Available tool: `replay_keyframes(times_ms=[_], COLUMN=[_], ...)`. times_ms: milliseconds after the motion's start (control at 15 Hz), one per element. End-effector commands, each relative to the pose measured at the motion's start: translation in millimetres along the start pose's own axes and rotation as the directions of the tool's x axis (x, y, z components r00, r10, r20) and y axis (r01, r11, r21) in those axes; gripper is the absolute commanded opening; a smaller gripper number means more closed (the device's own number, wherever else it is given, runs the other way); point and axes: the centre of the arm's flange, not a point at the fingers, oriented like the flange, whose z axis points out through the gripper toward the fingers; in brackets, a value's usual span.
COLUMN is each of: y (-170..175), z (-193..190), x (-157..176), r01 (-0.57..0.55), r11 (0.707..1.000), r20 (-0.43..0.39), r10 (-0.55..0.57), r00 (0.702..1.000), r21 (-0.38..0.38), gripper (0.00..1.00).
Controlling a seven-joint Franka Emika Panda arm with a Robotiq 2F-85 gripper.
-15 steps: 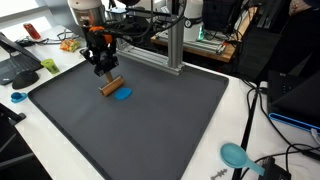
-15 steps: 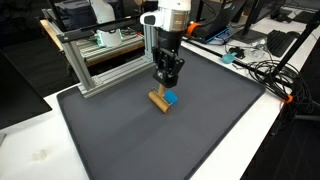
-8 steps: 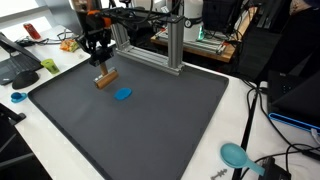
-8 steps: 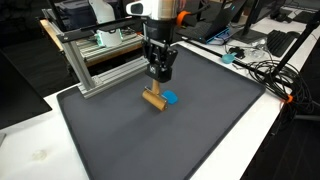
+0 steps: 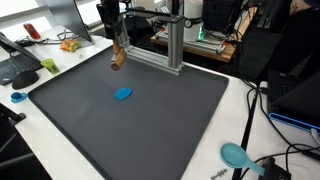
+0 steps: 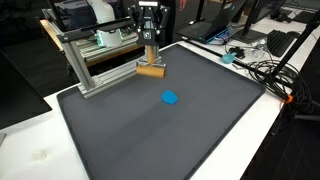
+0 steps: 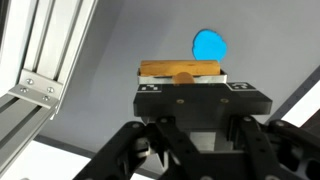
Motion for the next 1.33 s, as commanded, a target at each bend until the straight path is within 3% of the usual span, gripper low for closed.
replay_keyframes(times_ms=[0, 200, 467, 733, 1133, 1267], y=[28.1, 36.0, 37.4, 46.3, 71.1, 79.9], z=[-22.7, -30.5, -48.5, -51.6, -37.1, -34.6], x=[-46.1, -70.4, -87.3, -91.5, -92.2, -95.9], r01=[0.203, 0.369, 0.566, 0.736, 0.907, 0.898], r11=[0.979, 0.928, 0.820, 0.672, 0.421, 0.436], r20=[0.036, 0.067, 0.140, 0.198, 0.246, 0.238], r10=[-0.203, -0.366, -0.553, -0.712, -0.881, -0.880], r00=[0.979, 0.928, 0.821, 0.674, 0.403, 0.412], r21=[-0.013, -0.051, -0.086, -0.085, 0.024, 0.059], gripper=[0.22, 0.22, 0.22, 0.22, 0.22, 0.22])
